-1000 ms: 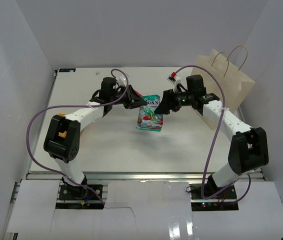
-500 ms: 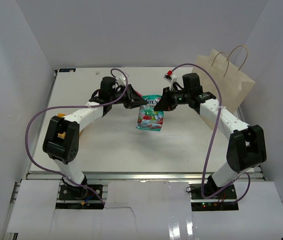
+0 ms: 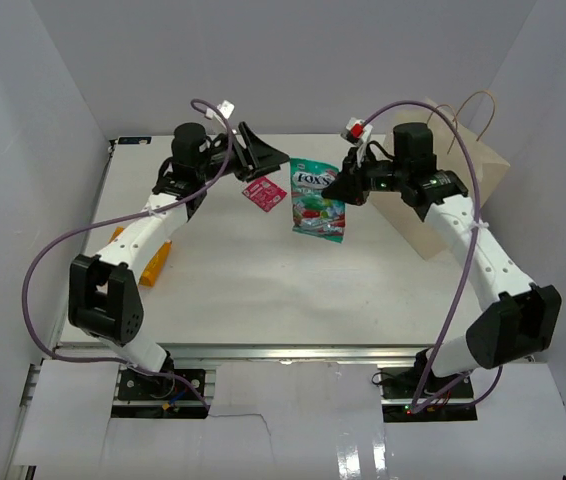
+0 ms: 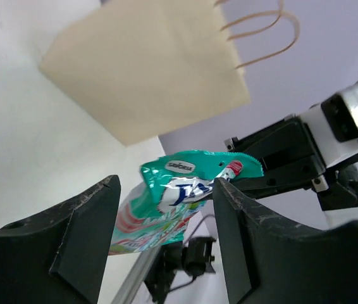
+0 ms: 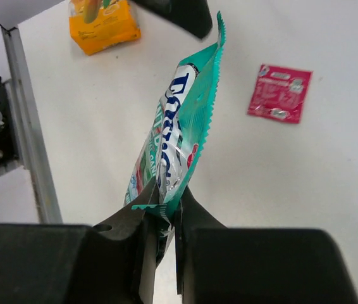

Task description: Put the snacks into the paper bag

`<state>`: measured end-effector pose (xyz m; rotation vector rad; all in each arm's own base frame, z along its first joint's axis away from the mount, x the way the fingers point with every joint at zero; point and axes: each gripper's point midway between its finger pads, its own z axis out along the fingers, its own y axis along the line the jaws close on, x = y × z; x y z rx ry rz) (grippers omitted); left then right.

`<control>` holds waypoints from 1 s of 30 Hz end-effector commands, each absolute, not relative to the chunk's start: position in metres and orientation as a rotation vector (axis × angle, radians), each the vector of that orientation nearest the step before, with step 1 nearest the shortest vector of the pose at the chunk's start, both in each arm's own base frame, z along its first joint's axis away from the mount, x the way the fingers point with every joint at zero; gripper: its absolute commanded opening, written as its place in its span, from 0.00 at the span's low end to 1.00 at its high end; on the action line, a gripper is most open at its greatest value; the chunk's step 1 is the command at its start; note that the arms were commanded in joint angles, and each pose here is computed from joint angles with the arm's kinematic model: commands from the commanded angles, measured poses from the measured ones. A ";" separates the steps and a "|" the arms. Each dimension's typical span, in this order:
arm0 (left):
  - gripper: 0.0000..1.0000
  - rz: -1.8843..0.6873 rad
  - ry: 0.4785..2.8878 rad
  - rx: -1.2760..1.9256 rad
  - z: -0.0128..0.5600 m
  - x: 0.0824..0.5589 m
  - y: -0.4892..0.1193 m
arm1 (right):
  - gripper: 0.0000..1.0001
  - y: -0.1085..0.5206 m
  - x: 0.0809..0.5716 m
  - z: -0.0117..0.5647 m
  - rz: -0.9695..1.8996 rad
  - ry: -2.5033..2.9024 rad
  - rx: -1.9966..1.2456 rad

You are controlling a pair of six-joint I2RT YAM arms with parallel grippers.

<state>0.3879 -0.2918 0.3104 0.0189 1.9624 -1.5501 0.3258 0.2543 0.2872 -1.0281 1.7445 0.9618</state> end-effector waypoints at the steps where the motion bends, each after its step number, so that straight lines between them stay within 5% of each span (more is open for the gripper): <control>1: 0.71 -1.453 1.720 0.059 0.390 0.389 -0.260 | 0.08 0.237 0.310 0.367 0.785 1.435 -1.162; 10: 0.72 -1.386 1.839 -0.046 0.327 0.383 -0.240 | 0.08 0.114 0.359 0.560 0.085 1.130 -0.817; 16: 0.72 -1.371 1.873 -0.026 0.309 0.378 -0.239 | 0.08 0.024 0.372 0.625 -0.183 1.072 -0.596; 22: 0.72 -1.315 1.906 -0.045 0.296 0.377 -0.232 | 0.08 -0.032 0.388 0.618 -0.323 1.133 -0.480; 30: 0.72 -1.215 1.923 -0.038 0.291 0.375 -0.221 | 0.08 -0.046 0.418 0.507 -0.297 1.343 -0.601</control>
